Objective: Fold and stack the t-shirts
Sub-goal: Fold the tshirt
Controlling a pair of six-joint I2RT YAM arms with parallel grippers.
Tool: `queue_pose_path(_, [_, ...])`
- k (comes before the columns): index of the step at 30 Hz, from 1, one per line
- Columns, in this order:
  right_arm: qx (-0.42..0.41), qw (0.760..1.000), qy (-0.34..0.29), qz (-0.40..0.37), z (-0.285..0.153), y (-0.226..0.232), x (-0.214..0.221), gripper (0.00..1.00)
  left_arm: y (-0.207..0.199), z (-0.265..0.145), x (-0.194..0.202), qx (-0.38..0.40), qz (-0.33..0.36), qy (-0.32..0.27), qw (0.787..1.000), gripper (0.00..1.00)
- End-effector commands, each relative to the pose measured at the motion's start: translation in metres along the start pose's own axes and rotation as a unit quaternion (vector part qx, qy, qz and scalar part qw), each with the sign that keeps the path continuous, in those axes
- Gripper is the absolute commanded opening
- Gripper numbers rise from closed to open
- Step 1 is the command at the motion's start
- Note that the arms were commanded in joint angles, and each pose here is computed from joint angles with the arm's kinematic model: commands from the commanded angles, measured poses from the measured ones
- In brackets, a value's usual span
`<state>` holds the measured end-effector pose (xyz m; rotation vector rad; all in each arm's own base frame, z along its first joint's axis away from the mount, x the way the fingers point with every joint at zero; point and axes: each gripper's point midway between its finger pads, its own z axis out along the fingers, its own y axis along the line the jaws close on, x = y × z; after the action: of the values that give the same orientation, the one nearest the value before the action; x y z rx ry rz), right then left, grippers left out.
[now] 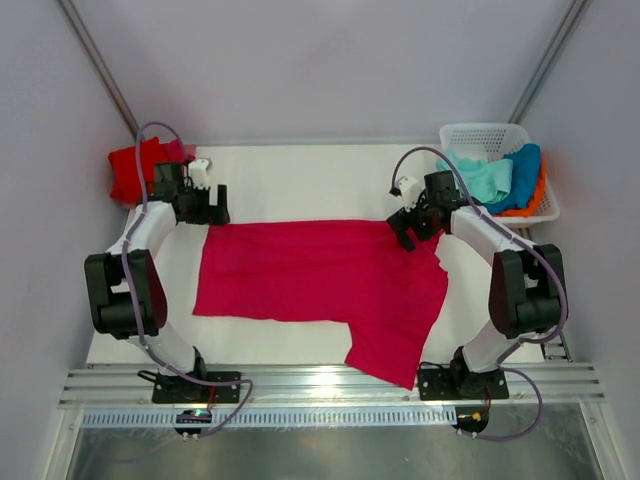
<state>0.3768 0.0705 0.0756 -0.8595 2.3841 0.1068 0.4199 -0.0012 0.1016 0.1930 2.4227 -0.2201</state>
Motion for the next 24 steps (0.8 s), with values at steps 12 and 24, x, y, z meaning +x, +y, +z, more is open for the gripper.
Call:
queue_pose_path(12, [-0.086,0.995,0.024,-0.051,0.013,0.031,0.012,0.99,-0.083,-0.005,0.034,0.242,0.036,0.076,0.967,0.99])
queue_pose_path(24, [-0.097,0.993,0.043,-0.047,0.014,0.032,0.016,0.99,-0.073,-0.035,0.068,0.193,0.027,0.110,0.975,0.99])
